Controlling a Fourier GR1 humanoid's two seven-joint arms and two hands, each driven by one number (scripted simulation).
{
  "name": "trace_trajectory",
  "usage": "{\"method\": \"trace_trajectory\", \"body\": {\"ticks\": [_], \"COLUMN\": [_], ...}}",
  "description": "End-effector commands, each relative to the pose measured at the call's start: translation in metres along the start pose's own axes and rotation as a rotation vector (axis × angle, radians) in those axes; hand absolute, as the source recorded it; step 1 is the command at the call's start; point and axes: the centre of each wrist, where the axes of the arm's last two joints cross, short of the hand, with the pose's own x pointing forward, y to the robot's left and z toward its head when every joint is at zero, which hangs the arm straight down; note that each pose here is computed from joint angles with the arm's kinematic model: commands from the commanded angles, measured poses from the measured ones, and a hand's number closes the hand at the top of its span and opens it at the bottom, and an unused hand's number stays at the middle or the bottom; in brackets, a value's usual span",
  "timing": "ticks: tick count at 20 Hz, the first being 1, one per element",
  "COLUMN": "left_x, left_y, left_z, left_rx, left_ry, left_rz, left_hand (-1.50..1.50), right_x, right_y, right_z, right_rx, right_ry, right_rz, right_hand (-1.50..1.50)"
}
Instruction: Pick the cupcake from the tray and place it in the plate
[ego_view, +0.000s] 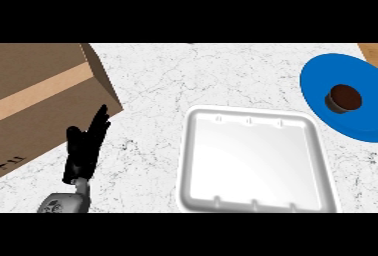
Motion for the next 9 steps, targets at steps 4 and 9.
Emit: {"method": "trace_trajectory", "body": {"ticks": [4,9], "left_x": [-0.012,0.001], "left_y": [-0.001,0.005], "left_z": [0.002,0.002], "left_rx": [0.002,-0.011], "left_ry": [-0.001,-0.001], "left_rz": [-0.007,-0.012], "left_hand": [0.0,0.0], "right_x": [-0.009,-0.011], "right_y": [-0.018,-0.008], "right_z": [0.012,0.012], "right_rx": [-0.069,-0.081], "right_ry": [0.037,0.043], "right_rz": [0.021,0.066], "right_hand": [-1.5,-1.5]}}
